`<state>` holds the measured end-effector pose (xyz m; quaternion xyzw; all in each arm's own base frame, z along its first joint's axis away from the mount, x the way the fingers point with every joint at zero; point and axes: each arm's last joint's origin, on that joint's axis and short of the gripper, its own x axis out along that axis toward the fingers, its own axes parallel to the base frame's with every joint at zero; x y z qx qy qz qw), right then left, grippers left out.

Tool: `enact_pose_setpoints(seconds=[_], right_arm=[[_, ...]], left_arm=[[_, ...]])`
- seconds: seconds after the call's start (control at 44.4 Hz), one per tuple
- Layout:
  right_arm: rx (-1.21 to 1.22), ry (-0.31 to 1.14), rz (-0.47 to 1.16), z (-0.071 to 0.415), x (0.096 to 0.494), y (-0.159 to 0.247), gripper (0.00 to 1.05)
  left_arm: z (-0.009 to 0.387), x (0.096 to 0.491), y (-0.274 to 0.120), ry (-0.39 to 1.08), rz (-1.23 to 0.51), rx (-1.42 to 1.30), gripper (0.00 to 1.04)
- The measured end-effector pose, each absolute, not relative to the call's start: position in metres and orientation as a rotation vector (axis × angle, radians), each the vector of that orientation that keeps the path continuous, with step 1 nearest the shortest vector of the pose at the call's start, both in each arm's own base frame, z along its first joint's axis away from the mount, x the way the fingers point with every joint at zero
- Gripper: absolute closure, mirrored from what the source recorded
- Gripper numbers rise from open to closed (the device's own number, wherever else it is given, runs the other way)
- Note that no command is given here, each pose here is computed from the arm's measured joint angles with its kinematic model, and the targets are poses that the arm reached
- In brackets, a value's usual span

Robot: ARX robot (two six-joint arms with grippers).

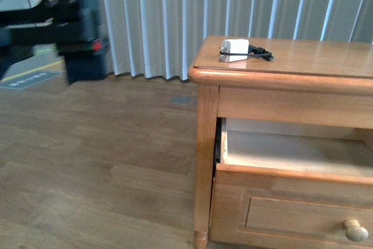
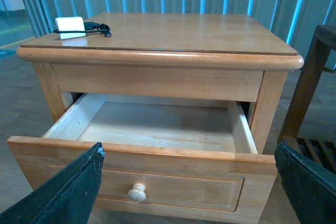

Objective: Put charger into drawer

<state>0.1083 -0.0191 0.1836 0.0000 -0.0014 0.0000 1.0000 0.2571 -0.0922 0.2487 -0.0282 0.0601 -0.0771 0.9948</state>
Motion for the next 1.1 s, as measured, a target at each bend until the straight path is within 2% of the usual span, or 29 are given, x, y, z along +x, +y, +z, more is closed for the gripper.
enact_pose_setpoints(seconds=[0.361,0.608,0.856,0.946,0.969,1.104], right_arm=[[0.000,-0.003,0.000,0.184,0.108,-0.019,0.08],[0.000,-0.002,0.000,0.184,0.108,-0.019,0.08],[0.000,-0.002,0.000,0.184,0.108,-0.019,0.08],[0.000,-0.002,0.000,0.184,0.108,-0.019,0.08],[0.000,-0.002,0.000,0.184,0.108,-0.019,0.08],[0.000,-0.002,0.000,0.184,0.108,-0.019,0.08]], left_arm=[[0.261,0.363,-0.173,0.178,-0.371,-0.002,0.06],[0.258,0.425,-0.212,0.198,-0.406,-0.017,0.06],[0.249,0.472,-0.242,0.218,-0.442,-0.060,0.06],[0.242,0.476,-0.249,0.231,-0.457,-0.052,0.06],[0.242,0.477,-0.250,0.230,-0.458,-0.053,0.08],[0.244,0.477,-0.253,0.227,-0.475,-0.058,0.35]])
